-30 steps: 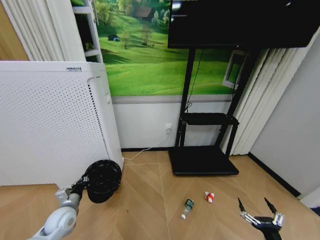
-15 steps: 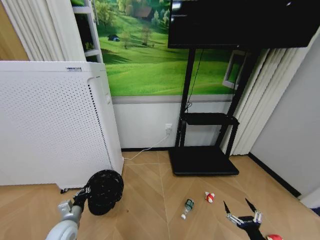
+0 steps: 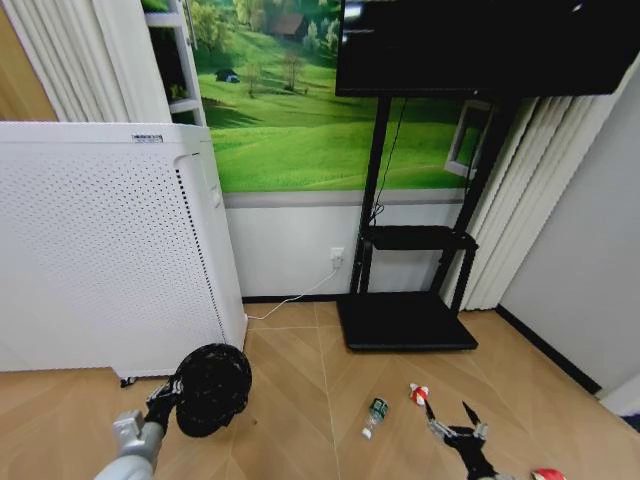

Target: Pick up the trash bin and place the garbage on the floor into it.

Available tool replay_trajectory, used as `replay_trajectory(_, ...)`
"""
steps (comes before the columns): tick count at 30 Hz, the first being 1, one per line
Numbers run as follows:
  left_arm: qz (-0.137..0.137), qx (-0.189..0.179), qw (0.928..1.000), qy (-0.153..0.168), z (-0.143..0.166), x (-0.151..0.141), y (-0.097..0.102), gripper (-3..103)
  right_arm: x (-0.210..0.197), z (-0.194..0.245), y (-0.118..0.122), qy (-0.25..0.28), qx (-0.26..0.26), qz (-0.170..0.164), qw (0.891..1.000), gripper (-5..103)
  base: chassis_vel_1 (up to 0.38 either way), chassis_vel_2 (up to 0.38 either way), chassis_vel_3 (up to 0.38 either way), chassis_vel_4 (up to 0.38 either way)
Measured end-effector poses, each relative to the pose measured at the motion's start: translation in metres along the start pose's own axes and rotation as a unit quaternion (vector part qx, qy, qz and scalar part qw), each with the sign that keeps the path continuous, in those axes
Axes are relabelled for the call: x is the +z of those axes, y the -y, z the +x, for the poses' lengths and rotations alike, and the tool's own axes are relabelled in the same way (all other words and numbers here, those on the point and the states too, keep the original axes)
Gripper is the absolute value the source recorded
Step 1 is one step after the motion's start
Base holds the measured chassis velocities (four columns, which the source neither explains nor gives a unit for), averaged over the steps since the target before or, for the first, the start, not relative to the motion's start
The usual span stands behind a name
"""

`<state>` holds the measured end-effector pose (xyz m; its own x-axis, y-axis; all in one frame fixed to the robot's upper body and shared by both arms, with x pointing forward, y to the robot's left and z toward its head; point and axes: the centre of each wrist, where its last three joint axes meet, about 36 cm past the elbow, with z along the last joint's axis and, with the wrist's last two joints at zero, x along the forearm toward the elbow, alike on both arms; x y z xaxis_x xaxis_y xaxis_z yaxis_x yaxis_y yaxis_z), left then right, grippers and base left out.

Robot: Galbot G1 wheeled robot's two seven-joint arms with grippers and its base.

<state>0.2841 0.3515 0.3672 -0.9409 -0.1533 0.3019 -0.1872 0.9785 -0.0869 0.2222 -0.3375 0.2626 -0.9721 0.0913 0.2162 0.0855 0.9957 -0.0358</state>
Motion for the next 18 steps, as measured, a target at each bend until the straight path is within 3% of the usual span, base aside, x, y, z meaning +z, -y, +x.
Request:
replay_trajectory(9, -0.002, -0.007, 0.9999, -0.014, 0.032, 0.010, 0.000, 7, 0.029, -0.035, -0.044, -0.031, -0.020, -0.024, 0.999, 100, 0.000, 0.000, 0.000, 0.000)
replay_trajectory(18, -0.005, -0.020, 0.9997, -0.016, 0.049, 0.010, -0.008, 7, 0.042, -0.078, -0.063, -0.066, 0.013, -0.075, 0.995, 100, 0.000, 0.000, 0.000, 0.000)
